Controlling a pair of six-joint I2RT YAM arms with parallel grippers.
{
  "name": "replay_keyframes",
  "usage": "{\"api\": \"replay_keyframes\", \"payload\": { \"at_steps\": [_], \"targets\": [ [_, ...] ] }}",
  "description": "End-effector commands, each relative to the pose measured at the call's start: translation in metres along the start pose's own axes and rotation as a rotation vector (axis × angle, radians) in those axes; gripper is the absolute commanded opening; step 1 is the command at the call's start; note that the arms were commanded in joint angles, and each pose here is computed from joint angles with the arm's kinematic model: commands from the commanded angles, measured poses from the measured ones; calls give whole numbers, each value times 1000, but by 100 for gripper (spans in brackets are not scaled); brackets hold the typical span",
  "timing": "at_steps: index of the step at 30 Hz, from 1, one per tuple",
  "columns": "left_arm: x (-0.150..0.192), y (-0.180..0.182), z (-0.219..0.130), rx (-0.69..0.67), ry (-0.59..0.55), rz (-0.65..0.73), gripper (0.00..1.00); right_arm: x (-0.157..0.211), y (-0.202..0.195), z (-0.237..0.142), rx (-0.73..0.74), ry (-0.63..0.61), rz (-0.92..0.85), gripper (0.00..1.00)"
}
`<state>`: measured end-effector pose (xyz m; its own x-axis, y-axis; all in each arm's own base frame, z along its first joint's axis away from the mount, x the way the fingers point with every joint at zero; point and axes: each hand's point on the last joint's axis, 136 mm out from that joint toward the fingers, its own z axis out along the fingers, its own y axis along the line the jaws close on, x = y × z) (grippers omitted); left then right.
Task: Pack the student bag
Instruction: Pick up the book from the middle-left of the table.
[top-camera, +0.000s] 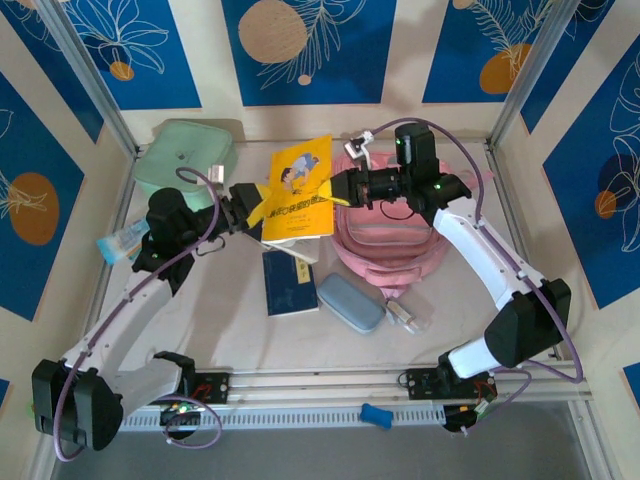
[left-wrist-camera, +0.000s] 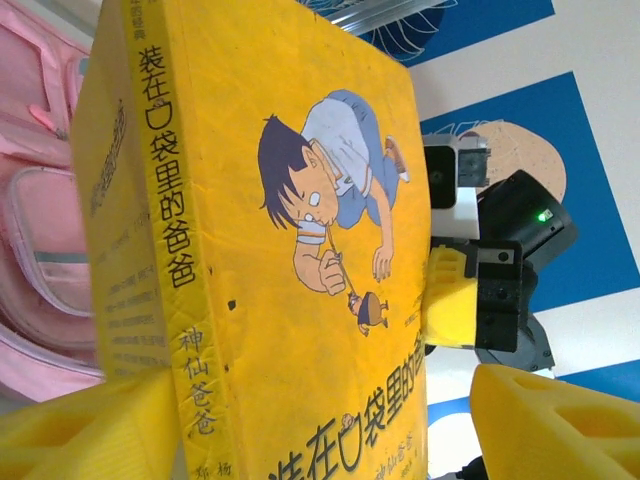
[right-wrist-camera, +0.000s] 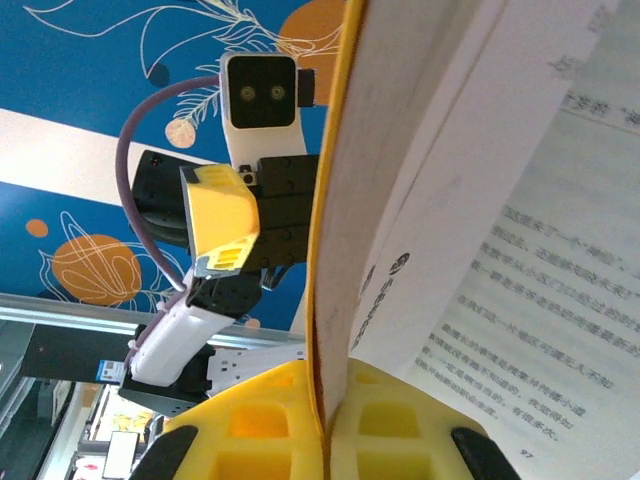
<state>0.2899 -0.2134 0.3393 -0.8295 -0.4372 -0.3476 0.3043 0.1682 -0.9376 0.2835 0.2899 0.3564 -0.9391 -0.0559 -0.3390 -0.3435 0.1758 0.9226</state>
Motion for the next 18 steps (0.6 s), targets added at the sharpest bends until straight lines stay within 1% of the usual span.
{"api": "replay_keyframes", "payload": {
  "at_steps": [1,3,10,14,16,18],
  "targets": [
    [-2,-30,2,93,8,63,69,7,11,0,-44,28,-64,0],
    [-4,-36,2,111,3,73,65,7,6,0,-37,31,-65,0],
    [-1,-43,4,123,-1,72,63,12,-10,11,-41,77,-32,0],
    [2,-41,6,100,0,45,63,11,-29,12,13,53,11,0],
    [5,-35,10,64,21,11,63,11,-31,14,3,54,19,0],
    [8,-37,13,65,34,15,63,12,-33,18,10,58,19,0]
  ]
}}
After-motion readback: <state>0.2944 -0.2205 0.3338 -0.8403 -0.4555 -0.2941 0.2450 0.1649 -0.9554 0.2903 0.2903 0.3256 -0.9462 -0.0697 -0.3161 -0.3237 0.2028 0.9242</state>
